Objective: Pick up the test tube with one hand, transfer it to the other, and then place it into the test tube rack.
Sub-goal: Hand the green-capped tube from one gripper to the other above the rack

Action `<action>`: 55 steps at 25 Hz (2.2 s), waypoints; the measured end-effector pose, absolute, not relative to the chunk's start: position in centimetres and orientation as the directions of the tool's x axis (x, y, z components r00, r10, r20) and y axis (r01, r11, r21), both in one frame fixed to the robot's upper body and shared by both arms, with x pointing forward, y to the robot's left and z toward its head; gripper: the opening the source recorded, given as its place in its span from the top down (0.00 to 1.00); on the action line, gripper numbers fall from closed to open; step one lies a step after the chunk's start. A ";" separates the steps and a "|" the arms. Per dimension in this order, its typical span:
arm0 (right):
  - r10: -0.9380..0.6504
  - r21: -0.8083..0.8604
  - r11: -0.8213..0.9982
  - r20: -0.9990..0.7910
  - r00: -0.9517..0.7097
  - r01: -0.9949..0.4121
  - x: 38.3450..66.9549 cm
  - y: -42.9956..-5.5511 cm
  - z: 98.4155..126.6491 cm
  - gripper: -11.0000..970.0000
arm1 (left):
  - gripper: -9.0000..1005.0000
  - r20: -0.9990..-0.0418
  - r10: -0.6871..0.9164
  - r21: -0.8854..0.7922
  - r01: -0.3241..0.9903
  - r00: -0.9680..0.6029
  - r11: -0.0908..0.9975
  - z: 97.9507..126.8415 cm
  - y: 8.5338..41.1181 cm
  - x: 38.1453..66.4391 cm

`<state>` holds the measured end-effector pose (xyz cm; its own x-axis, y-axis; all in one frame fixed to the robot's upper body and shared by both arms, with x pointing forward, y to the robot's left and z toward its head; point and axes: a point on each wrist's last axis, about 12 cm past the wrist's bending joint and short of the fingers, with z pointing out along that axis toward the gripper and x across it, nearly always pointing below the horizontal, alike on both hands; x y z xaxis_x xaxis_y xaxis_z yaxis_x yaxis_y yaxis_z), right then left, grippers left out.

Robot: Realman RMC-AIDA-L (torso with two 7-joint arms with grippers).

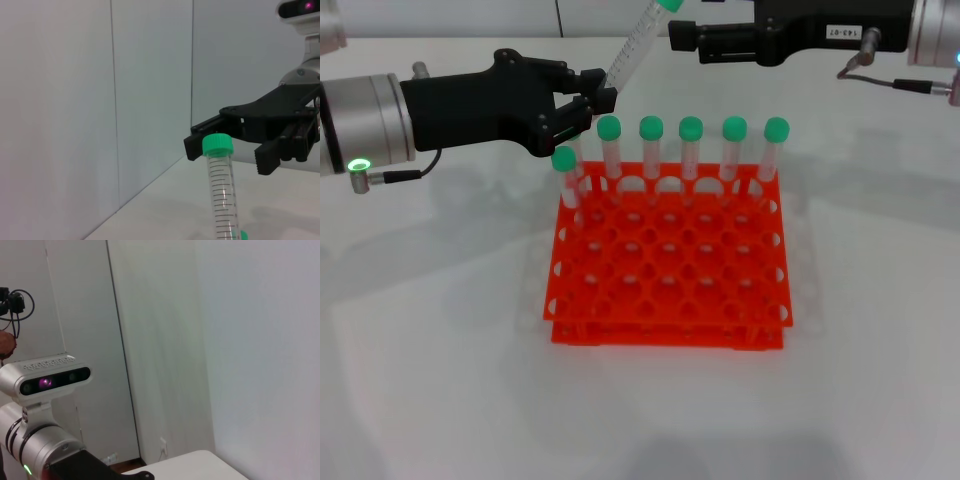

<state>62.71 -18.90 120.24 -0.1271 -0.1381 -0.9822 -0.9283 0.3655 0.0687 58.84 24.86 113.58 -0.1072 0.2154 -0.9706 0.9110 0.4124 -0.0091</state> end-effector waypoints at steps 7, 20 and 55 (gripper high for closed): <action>-0.139 0.065 0.357 -0.983 -0.121 -0.932 62.8 -18.5 120.4 0.17 | 0.80 -0.970 0.216 -0.008 0.910 -0.107 0.414 113.6 24.9 58.9; -0.135 0.060 0.350 -0.984 -0.113 -0.935 62.9 -18.1 120.8 0.35 | 0.80 -0.975 0.199 -0.006 0.911 -0.097 0.413 113.8 24.8 58.9; -0.121 0.057 0.337 -0.987 -0.103 -0.940 62.9 -17.7 121.0 0.57 | 0.80 -0.972 0.215 0.002 0.918 -0.091 0.397 113.8 24.3 59.0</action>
<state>62.87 -17.66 120.98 -0.1033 -0.1207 -0.9873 -0.9397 0.3372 0.0571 58.99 24.32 113.79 -0.0906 0.2153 -0.9723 0.9179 0.3968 0.0024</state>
